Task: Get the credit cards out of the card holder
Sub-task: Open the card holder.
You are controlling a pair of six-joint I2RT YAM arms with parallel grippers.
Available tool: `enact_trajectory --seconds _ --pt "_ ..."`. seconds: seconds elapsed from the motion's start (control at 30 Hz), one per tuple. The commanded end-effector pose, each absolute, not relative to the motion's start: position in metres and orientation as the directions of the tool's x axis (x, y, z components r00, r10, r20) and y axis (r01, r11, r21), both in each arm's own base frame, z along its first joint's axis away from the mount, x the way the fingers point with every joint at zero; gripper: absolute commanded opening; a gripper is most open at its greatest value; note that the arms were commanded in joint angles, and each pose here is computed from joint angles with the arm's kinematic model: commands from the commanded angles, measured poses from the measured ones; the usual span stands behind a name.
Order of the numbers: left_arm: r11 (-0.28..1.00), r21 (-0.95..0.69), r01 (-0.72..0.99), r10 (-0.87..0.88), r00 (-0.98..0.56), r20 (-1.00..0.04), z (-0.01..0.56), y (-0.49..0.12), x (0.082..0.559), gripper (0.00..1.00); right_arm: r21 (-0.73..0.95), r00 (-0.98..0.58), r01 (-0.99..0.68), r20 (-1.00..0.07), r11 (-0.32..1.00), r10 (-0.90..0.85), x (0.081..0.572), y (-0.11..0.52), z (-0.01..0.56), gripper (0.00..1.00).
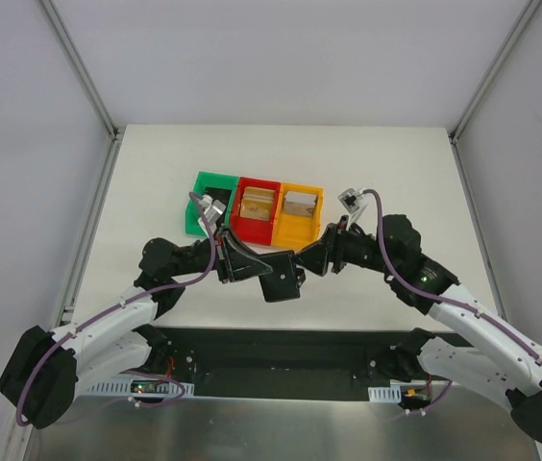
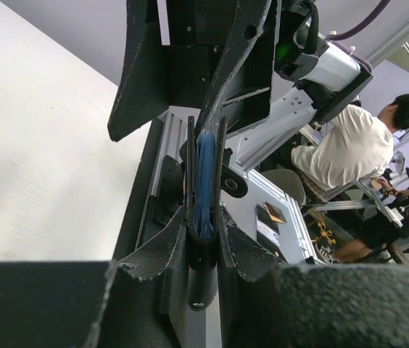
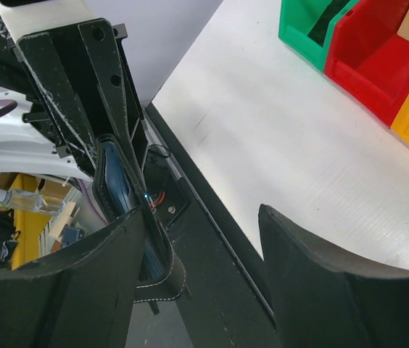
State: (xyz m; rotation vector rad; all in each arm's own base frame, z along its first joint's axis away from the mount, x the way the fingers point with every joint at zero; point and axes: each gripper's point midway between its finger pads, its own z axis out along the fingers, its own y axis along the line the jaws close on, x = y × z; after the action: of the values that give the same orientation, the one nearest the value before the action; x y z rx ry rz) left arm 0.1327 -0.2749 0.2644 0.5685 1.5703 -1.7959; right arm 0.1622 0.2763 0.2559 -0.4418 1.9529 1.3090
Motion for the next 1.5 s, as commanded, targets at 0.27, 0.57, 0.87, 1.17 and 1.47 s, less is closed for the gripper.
enact_trajectory --seconds 0.27,0.57,0.87,1.17,1.47 --pt "-0.134 -0.598 0.79 -0.277 -0.61 -0.743 0.301 -0.276 0.133 0.0 0.686 -0.694 -0.697 -0.719 0.207 0.047 0.13 0.292 0.273 0.66" --pt "-0.151 -0.584 0.798 -0.314 -0.599 -0.737 0.315 -0.279 0.14 0.0 0.693 -0.704 -0.696 -0.71 0.189 0.008 0.124 0.3 0.268 0.58" --pt "-0.133 -0.595 0.793 -0.339 -0.601 -0.724 0.314 -0.28 0.147 0.0 0.694 -0.707 -0.7 -0.707 0.166 -0.024 0.117 0.308 0.268 0.39" --pt "-0.066 -0.62 0.781 -0.338 -0.603 -0.723 0.303 -0.28 0.155 0.54 0.666 -0.682 -0.723 -0.73 0.186 -0.035 0.115 0.301 0.272 0.12" --pt "-0.008 -0.661 0.75 -0.318 -0.629 -0.71 0.287 -0.28 0.16 0.76 0.622 -0.664 -0.729 -0.744 0.287 -0.075 0.12 0.289 0.27 0.0"
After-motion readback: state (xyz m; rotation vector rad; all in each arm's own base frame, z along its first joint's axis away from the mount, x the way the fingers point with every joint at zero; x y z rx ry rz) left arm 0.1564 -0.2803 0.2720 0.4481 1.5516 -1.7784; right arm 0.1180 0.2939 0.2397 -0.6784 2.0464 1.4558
